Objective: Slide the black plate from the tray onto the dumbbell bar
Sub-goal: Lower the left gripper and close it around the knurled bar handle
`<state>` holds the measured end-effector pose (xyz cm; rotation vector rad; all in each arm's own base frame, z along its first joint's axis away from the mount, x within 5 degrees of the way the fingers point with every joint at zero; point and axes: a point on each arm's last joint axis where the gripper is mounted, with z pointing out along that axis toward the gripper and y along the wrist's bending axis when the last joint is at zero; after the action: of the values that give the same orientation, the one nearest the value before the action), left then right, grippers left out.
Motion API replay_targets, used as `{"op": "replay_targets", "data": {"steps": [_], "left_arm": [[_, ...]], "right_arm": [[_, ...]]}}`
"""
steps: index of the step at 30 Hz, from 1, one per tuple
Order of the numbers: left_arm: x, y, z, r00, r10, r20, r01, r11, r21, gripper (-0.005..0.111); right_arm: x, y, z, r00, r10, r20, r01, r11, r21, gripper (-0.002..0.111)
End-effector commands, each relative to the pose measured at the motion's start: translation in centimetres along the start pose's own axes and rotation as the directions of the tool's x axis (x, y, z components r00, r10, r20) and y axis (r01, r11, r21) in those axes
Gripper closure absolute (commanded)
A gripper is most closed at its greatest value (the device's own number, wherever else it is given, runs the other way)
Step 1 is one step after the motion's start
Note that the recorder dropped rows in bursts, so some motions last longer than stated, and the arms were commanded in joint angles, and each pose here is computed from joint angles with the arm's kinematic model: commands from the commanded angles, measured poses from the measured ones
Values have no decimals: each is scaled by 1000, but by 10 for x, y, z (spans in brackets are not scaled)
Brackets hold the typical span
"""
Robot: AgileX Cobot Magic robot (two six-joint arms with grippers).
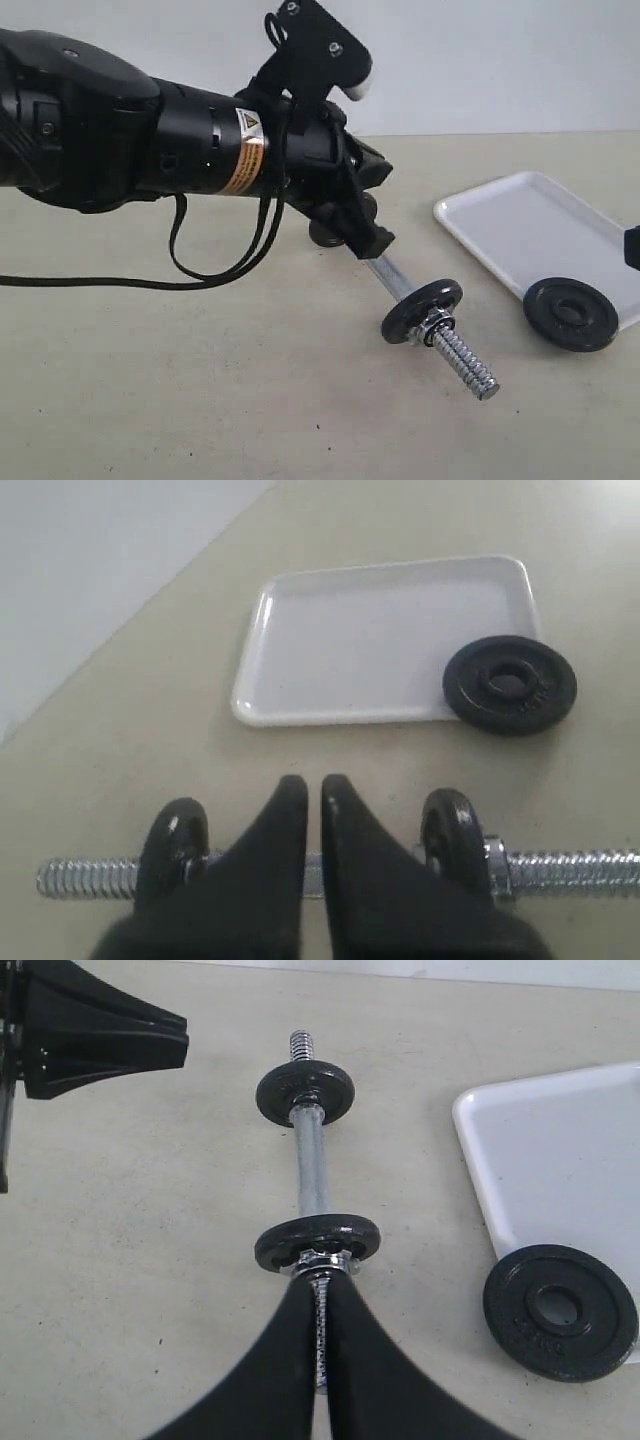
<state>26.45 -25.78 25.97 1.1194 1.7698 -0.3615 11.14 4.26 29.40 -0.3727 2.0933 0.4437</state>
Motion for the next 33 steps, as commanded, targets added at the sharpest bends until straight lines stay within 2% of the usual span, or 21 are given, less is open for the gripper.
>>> {"op": "replay_targets", "data": {"steps": [1, 4, 7, 10, 11, 13, 16, 18, 19, 21, 22, 24, 25, 26, 27, 28, 29, 31, 33], "left_arm": [[-2, 2, 0, 992, 130, -4, -130, 991, -38, 102], [0, 13, -1, 960, 275, -58, -280, 949, -141, 102], [2, 28, -5, 886, 428, -179, -462, 848, -261, 102], [4, 45, -13, 825, 455, -334, -561, 732, -387, 102], [5, 52, -17, 812, 435, -389, -579, 690, -435, 102], [10, 62, -26, 821, 332, -465, -557, 646, -522, 102], [24, 71, -42, 836, 65, -544, -468, 602, -647, 102], [38, 70, -51, 821, -152, -550, -364, 602, -711, 102], [46, 68, -55, 795, -266, -546, -309, 597, -741, 102], [58, 59, -58, 726, -433, -534, -194, 616, -763, 102], [65, 51, -57, 672, -523, -524, -102, 636, -765, 102], [70, 39, -52, 615, -608, -502, 42, 661, -749, 102], [71, 31, -47, 577, -659, -482, 154, 667, -729, 102], [70, 24, -41, 567, -677, -469, 240, 681, -692, 102], [67, 19, -36, 564, -688, -457, 319, 692, -648, 102], [62, 12, -26, 590, -672, -447, 410, 726, -552, 102], [57, 8, -20, 620, -651, -438, 450, 752, -481, 102], [46, 0, -9, 699, -596, -395, 507, 803, -314, 102], [37, -3, -3, 755, -560, -341, 521, 828, -208, 102]], "right_arm": [[-4, -1, 0, 1000, -13, 18, 13, 1000, 14, 109], [-4, -2, 0, 1000, -14, 21, 13, 1000, 17, 109], [-4, -2, 0, 1000, -14, 22, 13, 1000, 18, 109], [-4, -2, 0, 1000, -14, 23, 13, 1000, 18, 109], [-4, -2, 0, 1000, -14, 23, 13, 1000, 18, 109], [-4, -2, 0, 1000, -14, 26, 13, 1000, 20, 109], [-5, -2, 0, 999, -14, 31, 13, 1000, 24, 109], [-5, -2, 0, 999, -14, 34, 13, 1000, 27, 109], [-5, -2, 0, 999, -14, 34, 13, 1000, 27, 109], [-5, -2, 0, 999, -14, 34, 13, 1000, 27, 109], [-5, -2, 0, 999, -14, 34, 13, 1000, 27, 109], [-5, -2, 0, 999, -14, 34, 13, 1000, 27, 109], [-5, -2, 0, 999, -12, 35, 11, 1000, 26, 109], [-5, -2, 0, 999, -12, 35, 11, 1000, 26, 109], [-5, -2, 0, 999, -10, 35, 10, 1000, 26, 109], [-5, -2, 0, 999, -8, 31, 7, 1000, 23, 109], [-5, -2, 0, 1000, -8, 29, 7, 1000, 21, 109], [-4, -2, 0, 1000, -8, 26, 7, 1000, 19, 109], [-4, -1, 0, 1000, -8, 23, 7, 1000, 16, 109]]}}
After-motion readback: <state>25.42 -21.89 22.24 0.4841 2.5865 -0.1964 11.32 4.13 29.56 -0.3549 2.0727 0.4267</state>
